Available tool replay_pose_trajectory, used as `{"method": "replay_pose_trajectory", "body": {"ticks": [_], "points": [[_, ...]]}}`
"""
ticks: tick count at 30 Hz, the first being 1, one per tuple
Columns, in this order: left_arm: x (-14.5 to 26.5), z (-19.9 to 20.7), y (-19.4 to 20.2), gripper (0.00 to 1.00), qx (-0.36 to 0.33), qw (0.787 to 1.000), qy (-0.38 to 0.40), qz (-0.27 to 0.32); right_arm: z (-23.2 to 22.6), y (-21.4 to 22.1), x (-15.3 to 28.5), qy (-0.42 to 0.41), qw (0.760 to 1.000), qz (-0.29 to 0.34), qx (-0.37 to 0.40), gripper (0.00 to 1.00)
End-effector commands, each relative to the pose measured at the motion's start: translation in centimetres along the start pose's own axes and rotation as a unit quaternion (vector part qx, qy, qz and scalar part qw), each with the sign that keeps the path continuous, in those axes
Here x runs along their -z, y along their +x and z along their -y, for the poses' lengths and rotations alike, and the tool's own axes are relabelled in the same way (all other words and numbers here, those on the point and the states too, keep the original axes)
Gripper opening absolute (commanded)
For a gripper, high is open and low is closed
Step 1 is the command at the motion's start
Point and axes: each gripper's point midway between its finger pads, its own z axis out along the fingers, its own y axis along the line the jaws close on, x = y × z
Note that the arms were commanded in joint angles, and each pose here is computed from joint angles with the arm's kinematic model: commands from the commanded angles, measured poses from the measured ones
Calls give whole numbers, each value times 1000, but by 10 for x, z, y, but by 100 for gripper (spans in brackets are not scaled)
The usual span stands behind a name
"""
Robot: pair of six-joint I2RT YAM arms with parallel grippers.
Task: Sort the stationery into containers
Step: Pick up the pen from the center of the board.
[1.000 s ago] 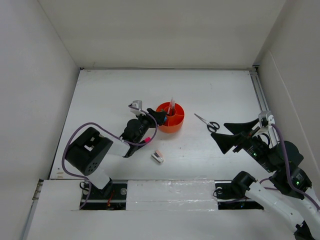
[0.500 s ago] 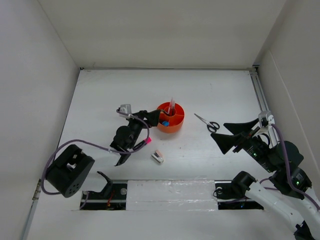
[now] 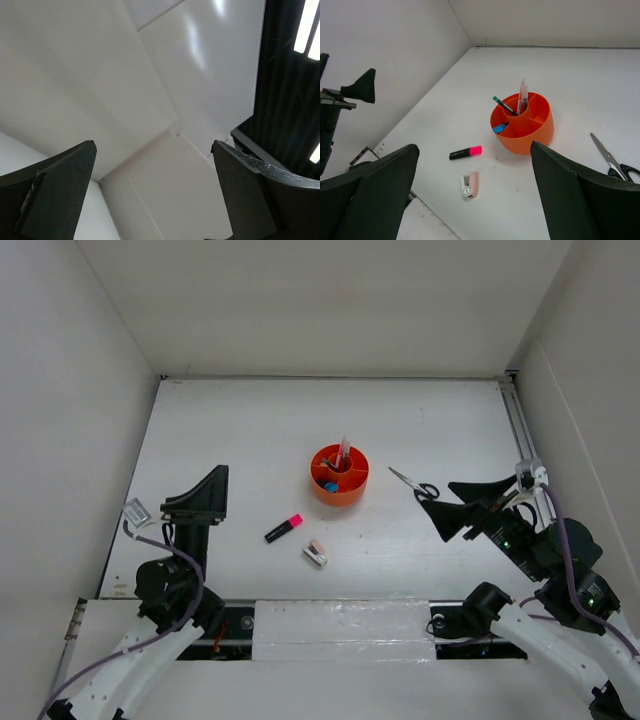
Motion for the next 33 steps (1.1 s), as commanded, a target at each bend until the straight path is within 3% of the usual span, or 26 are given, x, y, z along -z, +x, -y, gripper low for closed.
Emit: {"method": "replay_pose_trajectory", "body": {"ticks": [1, 3, 4, 7, 8, 9, 11, 12, 15, 16, 19, 21, 22, 24, 26, 29, 33], "points": [[25, -65, 51, 100, -51, 982, -129, -127, -15, -16, -6, -34, 999, 30, 0, 99], [11, -67, 35, 100, -93, 964, -214, -128, -22, -16, -8, -51, 998, 27, 1, 99], [12, -102, 55, 100, -147, 925, -303, -173, -23, -15, -8, -56, 998, 25, 1, 99], [9, -108, 54, 100, -267, 838, -394, -266, -28, -16, -7, -68, 997, 26, 6, 99], [11, -130, 69, 100, -308, 790, -432, -309, -30, -18, -4, -76, 997, 30, 6, 99], [7, -122, 75, 100, -321, 771, -426, -348, -28, -13, -5, -74, 997, 25, 6, 99], [14, -138, 97, 100, -390, 709, -401, -431, -30, -15, -2, -80, 996, 28, 11, 99], [19, -142, 105, 100, -405, 691, -387, -456, -30, -15, -1, -82, 996, 33, 11, 99], [25, -149, 115, 100, -433, 657, -353, -506, -34, -22, 8, -93, 994, 48, 10, 99], [23, -142, 122, 100, -424, 666, -324, -522, -35, -21, 9, -97, 994, 47, 11, 99], [40, -131, 128, 100, -435, 651, -252, -569, -37, -27, 17, -103, 993, 60, 6, 99], [44, -123, 129, 100, -440, 654, -226, -572, -39, -26, 20, -108, 992, 59, 6, 99], [42, -121, 128, 100, -441, 667, -214, -562, -41, -25, 20, -115, 992, 56, 7, 99], [43, -120, 133, 100, -445, 665, -184, -571, -44, -25, 23, -124, 991, 58, 13, 99], [47, -125, 146, 100, -445, 646, -161, -599, -46, -25, 22, -132, 989, 61, 13, 99], [66, -142, 166, 100, -455, 594, -135, -649, -49, -23, 23, -141, 988, 57, 14, 99], [81, -162, 184, 100, -462, 552, -127, -683, -52, -24, 25, -152, 986, 67, 11, 99]]}}
